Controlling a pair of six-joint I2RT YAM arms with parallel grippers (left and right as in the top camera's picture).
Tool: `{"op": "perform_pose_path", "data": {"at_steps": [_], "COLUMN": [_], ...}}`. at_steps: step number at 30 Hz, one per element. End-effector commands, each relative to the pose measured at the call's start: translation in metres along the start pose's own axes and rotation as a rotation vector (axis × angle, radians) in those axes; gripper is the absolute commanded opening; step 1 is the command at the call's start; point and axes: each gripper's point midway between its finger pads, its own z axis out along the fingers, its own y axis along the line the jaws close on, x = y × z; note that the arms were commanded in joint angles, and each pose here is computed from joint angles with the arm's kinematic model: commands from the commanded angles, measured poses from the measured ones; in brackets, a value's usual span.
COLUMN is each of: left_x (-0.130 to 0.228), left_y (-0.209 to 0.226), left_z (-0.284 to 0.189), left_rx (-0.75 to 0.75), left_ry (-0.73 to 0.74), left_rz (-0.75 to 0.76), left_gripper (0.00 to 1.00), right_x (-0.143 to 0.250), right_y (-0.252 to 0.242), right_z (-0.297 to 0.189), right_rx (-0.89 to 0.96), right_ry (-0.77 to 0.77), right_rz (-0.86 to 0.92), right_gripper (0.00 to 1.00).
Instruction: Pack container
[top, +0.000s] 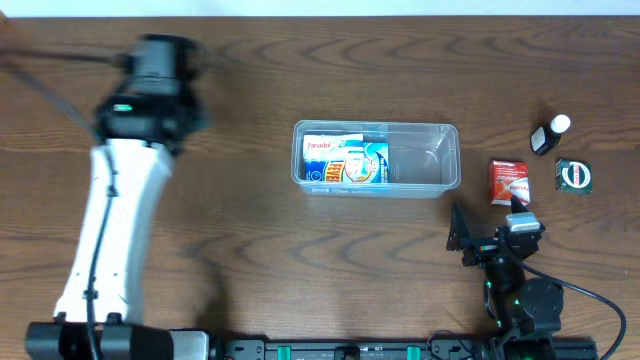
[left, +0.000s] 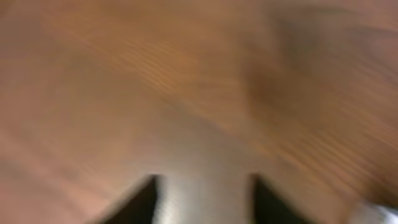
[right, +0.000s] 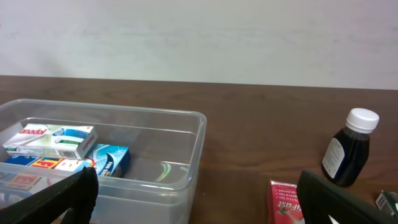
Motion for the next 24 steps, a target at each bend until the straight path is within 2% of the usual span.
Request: {"op": "perform_pose_path", "data": {"at_steps": [1,2,3,12,15,18,24], "left_x": [-0.007,-0.006,-0.006,-0.009,-0.009,-0.009,-0.009], "left_y": [0.046,0.052,0.058,0.092,0.092,0.092,0.092], "left_z": [0.009,0.013,0.016,0.024,0.024,0.024,0.024], "left_rx": [-0.076,-0.074,-0.073,-0.123,-0.123,-0.123,-0.123], "left_ry": [0.028,0.045,0.058,0.069,0.069,0.069,0.069], "left_rz": [-0.121,-0.164,-0.2,-0.286,-0.286,-0.286,-0.286], "left_gripper": [0.87,0.97,0.98,0.98,0.98,0.98,0.98], "right_x": [0.001,0.001,0.001,-0.003,-0.019,-0.035,-0.084], "right_y": [-0.001,-0.001,-0.001,-0.006,0.004,0.0,-0.023], "right_z": [0.0,0.0,0.0,0.0,-0.001,-0.006,-0.018], "right_rx": [0.001,0.001,0.001,0.027,-0.024,0.002,0.161], "right_ry": [0.003,0.003,0.003,-0.015,-0.075,-0.088,0.014], "right_rz": [-0.011,-0.011,-0.011,-0.012,0.003,0.006,0.056], "right_gripper": [0.99,0.99,0.99,0.99,0.99,0.99,0.99]}}
